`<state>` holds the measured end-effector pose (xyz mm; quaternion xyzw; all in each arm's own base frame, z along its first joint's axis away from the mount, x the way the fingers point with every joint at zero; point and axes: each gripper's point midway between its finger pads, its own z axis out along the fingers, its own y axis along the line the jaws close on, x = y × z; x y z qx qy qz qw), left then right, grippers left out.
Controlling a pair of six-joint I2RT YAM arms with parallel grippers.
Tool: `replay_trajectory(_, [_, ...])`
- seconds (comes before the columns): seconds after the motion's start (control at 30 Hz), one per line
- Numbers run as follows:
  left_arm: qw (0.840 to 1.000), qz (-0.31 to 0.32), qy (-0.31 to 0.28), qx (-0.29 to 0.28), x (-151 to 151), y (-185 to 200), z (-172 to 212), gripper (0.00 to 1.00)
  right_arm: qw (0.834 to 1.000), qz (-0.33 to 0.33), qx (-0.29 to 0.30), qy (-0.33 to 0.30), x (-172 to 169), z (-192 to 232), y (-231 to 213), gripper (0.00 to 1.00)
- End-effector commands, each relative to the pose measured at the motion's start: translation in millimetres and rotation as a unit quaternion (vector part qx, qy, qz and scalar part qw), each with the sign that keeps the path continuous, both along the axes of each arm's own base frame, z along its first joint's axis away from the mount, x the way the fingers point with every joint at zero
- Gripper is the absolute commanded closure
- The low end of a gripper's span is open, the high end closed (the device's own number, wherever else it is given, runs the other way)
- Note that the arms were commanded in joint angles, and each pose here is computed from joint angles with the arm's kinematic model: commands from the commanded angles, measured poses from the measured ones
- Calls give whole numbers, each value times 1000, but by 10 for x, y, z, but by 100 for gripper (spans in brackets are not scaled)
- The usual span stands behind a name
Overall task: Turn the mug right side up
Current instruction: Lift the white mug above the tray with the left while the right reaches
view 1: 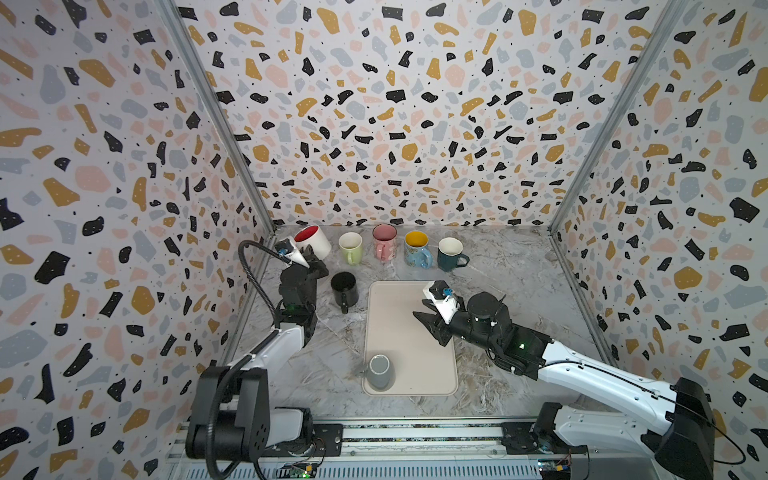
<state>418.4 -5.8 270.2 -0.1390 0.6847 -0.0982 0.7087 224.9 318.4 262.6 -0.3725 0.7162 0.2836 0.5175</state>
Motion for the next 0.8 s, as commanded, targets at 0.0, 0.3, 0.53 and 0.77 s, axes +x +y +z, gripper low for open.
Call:
replay_trajectory(0.0, [982, -133, -130, -26, -267, -426, 747, 100, 998, 29, 49, 29, -52, 275, -22, 58])
replay_trajectory(0.3, [917, -344, -196, -58, -980, -1212, 1224, 100, 981, 109, 135, 83, -208, 551, -34, 53])
replay_trajectory(0.53, [861, -469, -187, -66, -1387, -1818, 1243, 100, 968, 137, 184, 104, -241, 646, -186, 38])
replay_trajectory(0.77, [838, -510, -182, -70, -1541, -2054, 1218, 100, 963, 142, 205, 102, -278, 749, -288, 31])
